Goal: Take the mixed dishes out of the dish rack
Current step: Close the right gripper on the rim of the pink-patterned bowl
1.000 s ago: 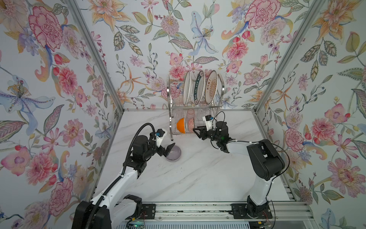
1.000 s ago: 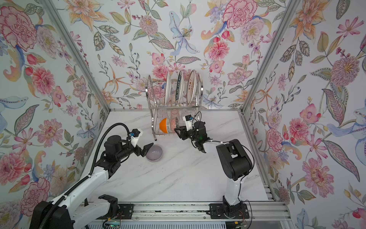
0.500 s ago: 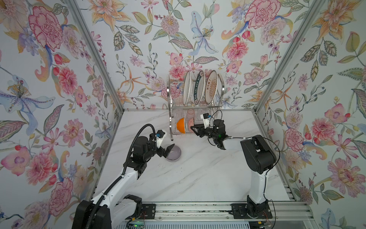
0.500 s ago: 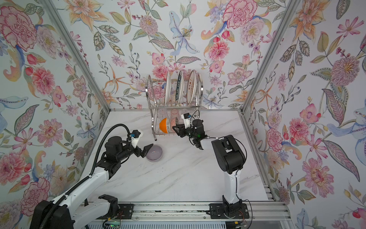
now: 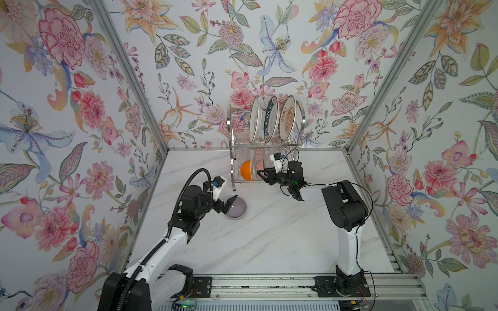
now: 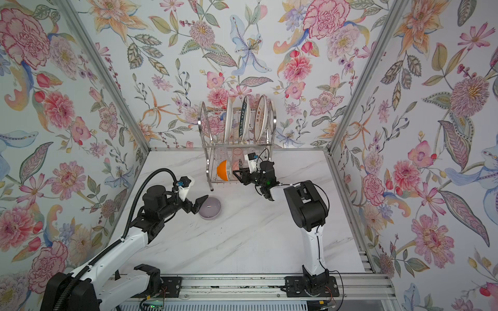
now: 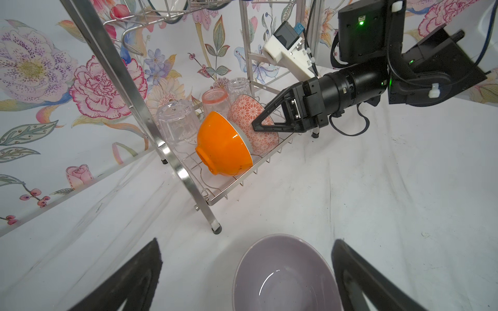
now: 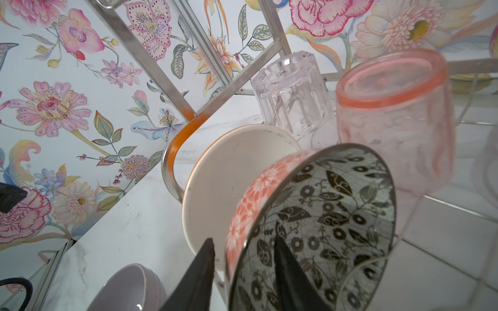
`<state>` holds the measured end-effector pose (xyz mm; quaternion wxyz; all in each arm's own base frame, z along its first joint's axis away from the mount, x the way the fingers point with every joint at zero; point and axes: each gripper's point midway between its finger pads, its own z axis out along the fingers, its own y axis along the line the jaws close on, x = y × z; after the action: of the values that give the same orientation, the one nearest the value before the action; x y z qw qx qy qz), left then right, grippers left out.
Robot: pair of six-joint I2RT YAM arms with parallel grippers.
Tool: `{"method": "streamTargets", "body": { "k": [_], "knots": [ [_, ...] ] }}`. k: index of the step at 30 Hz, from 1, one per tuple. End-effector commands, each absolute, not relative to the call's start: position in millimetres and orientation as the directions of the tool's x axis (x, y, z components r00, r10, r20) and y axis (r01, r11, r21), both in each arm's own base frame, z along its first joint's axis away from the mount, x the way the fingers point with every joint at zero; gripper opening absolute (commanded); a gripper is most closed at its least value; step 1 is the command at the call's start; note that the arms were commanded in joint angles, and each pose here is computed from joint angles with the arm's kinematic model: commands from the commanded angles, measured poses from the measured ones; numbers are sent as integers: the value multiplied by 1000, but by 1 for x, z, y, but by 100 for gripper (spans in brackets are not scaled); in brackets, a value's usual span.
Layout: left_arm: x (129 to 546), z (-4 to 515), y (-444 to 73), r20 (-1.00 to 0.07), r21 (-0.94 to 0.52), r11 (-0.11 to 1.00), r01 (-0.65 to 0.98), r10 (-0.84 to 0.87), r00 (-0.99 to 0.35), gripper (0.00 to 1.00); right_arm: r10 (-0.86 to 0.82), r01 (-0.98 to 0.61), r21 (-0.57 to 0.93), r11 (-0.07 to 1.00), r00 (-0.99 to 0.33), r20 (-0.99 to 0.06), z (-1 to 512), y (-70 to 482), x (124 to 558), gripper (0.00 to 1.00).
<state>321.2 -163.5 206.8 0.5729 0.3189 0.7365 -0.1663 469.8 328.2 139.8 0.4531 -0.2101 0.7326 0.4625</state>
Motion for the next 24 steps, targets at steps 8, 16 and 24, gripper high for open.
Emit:
{"method": "streamTargets", "body": {
  "k": [8,16,24],
  "knots": [
    [320,205,-164,-948,130,745,654,288,-139,100,141,-737,533,415,-527,-838,142,335,476,30],
    [320,204,-163,-948,130,748,651,287,-140,99,163,-730,557,395,-541,-825,144,335,476,23],
    [320,204,-163,-948,128,750,649,286,-142,99,178,-729,567,383,-543,-820,147,333,477,19]
  ]
}}
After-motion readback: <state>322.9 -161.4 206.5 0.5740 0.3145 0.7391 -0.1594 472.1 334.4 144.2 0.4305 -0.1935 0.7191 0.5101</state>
